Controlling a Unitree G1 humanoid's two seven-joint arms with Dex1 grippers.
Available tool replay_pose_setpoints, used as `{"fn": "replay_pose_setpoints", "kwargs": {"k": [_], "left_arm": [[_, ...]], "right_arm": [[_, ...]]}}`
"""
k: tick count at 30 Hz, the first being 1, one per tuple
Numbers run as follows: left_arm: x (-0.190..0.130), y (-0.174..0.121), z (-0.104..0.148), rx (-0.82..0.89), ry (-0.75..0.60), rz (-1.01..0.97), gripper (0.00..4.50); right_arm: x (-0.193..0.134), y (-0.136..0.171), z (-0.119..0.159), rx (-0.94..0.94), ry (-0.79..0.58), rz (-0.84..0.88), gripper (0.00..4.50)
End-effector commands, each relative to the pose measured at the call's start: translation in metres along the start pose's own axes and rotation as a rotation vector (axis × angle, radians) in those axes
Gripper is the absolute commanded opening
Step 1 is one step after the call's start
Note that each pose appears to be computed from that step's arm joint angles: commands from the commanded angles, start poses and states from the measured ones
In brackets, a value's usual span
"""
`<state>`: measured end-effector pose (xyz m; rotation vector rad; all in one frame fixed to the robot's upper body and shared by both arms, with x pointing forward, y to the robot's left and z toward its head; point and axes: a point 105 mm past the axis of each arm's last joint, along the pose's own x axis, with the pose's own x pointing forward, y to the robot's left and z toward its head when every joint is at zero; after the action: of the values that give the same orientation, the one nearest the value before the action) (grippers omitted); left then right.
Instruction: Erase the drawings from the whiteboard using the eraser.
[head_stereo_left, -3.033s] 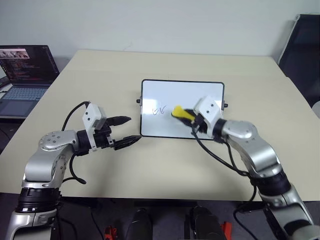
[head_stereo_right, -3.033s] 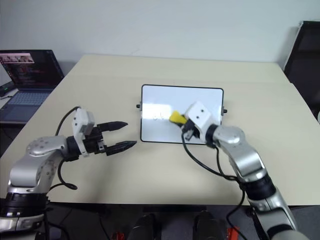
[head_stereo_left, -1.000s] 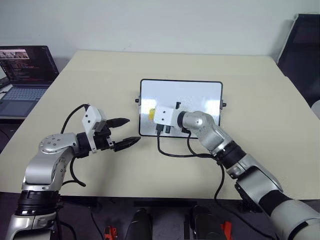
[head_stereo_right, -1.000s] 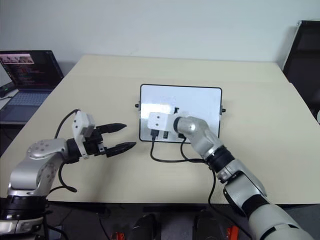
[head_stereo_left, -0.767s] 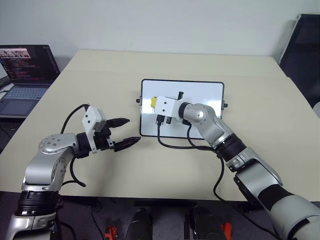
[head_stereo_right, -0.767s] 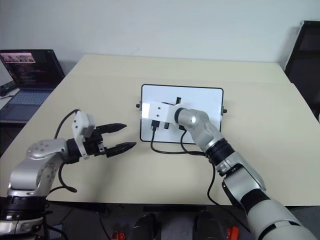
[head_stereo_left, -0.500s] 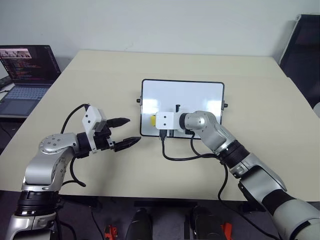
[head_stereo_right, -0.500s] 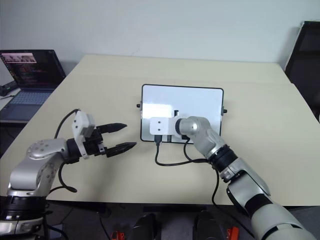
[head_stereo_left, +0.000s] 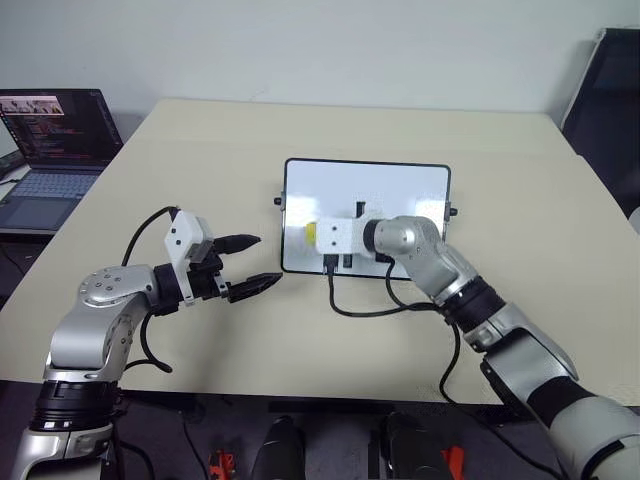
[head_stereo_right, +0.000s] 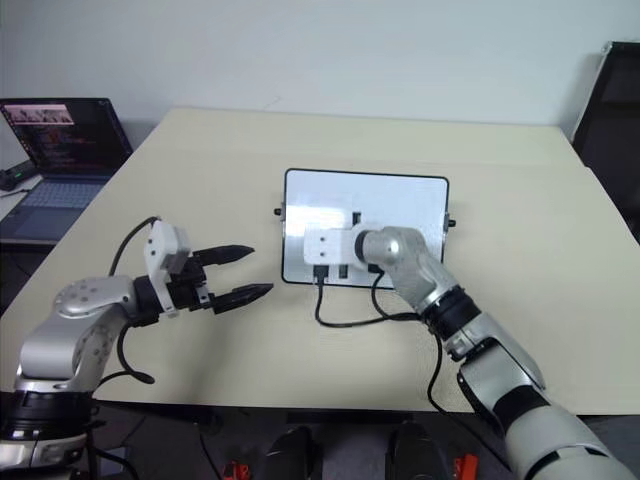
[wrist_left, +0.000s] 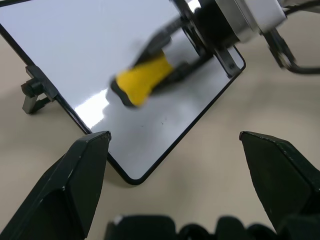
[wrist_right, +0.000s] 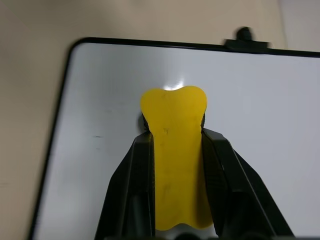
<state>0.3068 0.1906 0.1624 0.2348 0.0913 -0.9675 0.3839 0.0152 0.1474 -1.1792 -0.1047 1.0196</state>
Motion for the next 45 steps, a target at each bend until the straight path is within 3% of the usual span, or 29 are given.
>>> {"fn": "replay_pose_setpoints", "kwargs": {"k": [1,6,11,15,18,24,26,29,32,38,45], "left_arm": [[0.004,-0.002,0.019,0.052,-0.056,-0.017,4.5],[0.012,-0.006,0.03,0.076,-0.087,-0.054,4.5],[0.021,-0.012,0.04,0.101,-0.108,-0.096,4.5],[0.028,-0.018,0.044,0.12,-0.108,-0.146,4.5],[0.032,-0.021,0.048,0.136,-0.107,-0.191,4.5],[0.034,-0.016,0.054,0.157,-0.11,-0.207,4.5],[0.034,-0.016,0.053,0.156,-0.108,-0.209,4.5],[0.034,-0.016,0.051,0.153,-0.106,-0.209,4.5],[0.032,-0.015,0.048,0.147,-0.101,-0.205,4.5],[0.032,-0.015,0.046,0.14,-0.099,-0.198,4.5],[0.03,-0.015,0.044,0.137,-0.099,-0.19,4.5]], "right_arm": [[-0.017,-0.034,-0.008,0.072,0.004,-0.205,0.96],[-0.058,-0.056,-0.025,0.232,-0.004,-0.388,0.96],[-0.104,-0.055,-0.077,0.31,0.144,-0.545,0.96],[-0.119,-0.023,-0.114,0.344,0.278,-0.485,0.96],[-0.121,0.01,-0.125,0.351,0.349,-0.375,0.96],[-0.114,0.064,-0.111,0.288,0.351,-0.117,0.96],[-0.113,0.06,-0.108,0.262,0.349,-0.138,0.96],[-0.12,0.017,-0.113,0.237,0.362,-0.374,0.96],[-0.123,-0.008,-0.11,0.244,0.34,-0.482,0.96],[-0.11,-0.006,-0.101,0.243,0.302,-0.438,0.96],[-0.103,0.028,-0.103,0.28,0.322,-0.237,0.85]]}}
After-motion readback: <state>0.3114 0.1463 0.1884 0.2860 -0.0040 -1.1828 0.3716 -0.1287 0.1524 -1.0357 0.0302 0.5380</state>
